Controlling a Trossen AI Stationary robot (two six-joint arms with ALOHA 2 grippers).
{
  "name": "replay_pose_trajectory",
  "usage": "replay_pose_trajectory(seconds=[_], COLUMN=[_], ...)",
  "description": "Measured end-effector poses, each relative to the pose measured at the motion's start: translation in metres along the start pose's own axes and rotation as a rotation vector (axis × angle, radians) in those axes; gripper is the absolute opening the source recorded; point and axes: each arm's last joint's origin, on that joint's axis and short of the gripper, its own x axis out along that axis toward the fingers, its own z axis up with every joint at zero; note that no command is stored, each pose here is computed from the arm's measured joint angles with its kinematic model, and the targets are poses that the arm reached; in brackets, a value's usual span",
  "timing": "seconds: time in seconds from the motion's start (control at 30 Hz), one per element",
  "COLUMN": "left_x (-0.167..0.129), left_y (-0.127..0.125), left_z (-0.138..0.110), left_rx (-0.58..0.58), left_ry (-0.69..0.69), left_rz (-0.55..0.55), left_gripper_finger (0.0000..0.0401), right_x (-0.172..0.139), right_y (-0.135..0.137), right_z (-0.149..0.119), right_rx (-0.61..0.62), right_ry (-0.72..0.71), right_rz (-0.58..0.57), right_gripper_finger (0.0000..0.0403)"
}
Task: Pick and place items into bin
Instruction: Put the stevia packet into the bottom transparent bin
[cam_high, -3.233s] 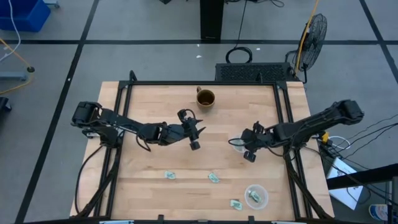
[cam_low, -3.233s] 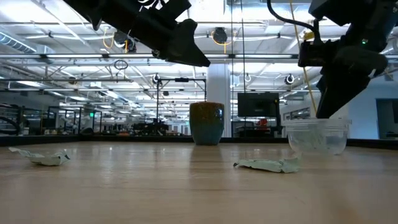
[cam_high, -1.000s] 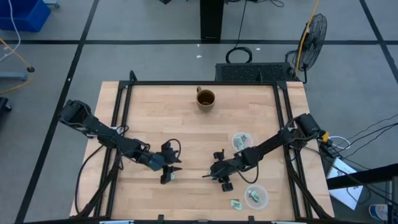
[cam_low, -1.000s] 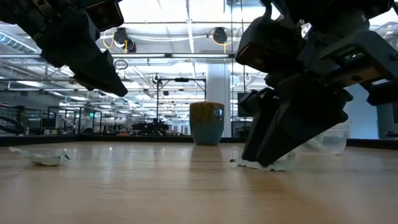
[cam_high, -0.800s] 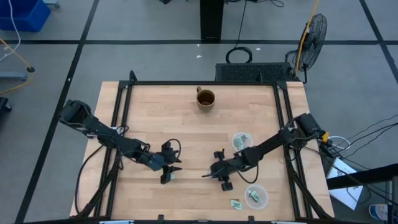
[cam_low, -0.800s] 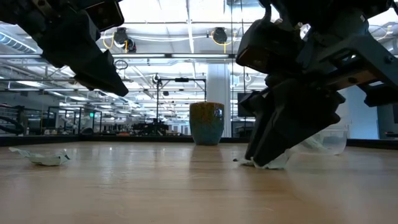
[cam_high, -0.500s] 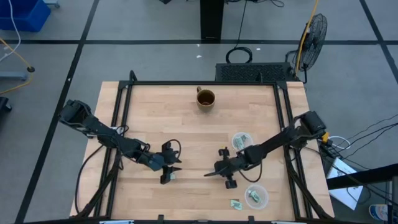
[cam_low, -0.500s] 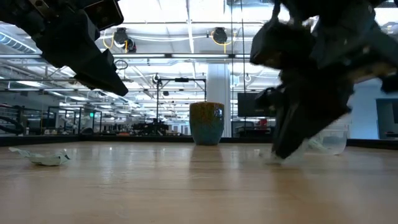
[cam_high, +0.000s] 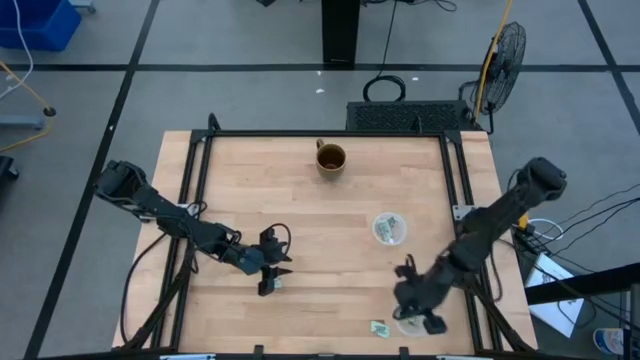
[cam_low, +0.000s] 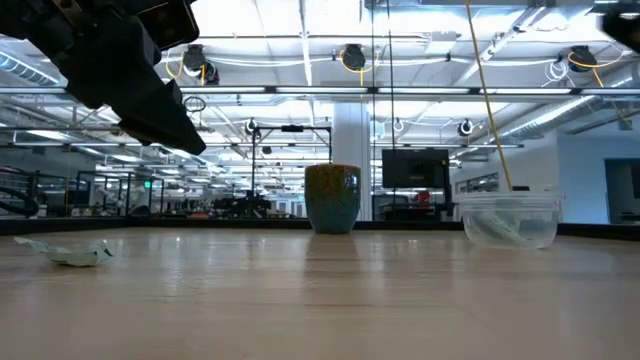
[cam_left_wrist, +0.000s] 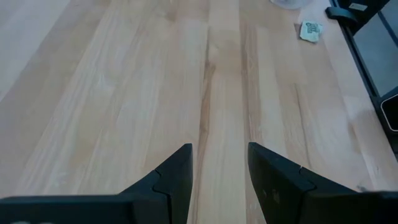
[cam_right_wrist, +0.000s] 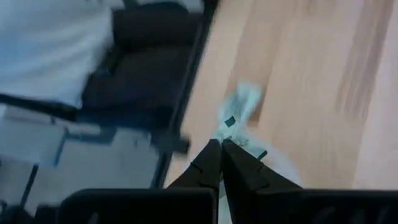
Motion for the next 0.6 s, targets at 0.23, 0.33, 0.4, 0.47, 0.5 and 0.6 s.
replay_pose_trajectory(seconds=[0.23,0.33,0.4,0.47,0.5,0.6], left_x=[0.000,0.000,0.000,0.001,0.001,0.002], left_y=[0.000,0.000,0.001,0.003,0.004,0.007], left_z=[0.000,0.000,0.002,0.005,0.007,0.011], left_rx=[-0.053,-0.046,-0.032,-0.030,-0.023,0.022], left_ry=[0.000,-0.003,-0.025,-0.052,-0.063,-0.092], left_rz=[0.000,0.001,0.016,0.034,0.040,0.046], left_gripper_finger=[0.0159,0.0159,0.0159,0.0159,0.0159,0.0159], right_x=[0.020,0.033,0.042,0.048,0.051,0.054], right_y=[0.011,0.009,0.007,0.005,0.004,0.002], right_z=[-0.021,-0.028,-0.031,-0.033,-0.034,-0.034], right_rx=[0.086,0.125,0.154,0.160,0.159,0.147], right_ry=[0.126,0.185,0.214,0.230,0.237,0.230], right_rz=[-0.042,-0.090,-0.116,-0.131,-0.140,-0.166], right_gripper_finger=[0.0001,0.0003,0.0011,0.0023,0.0028,0.0044])
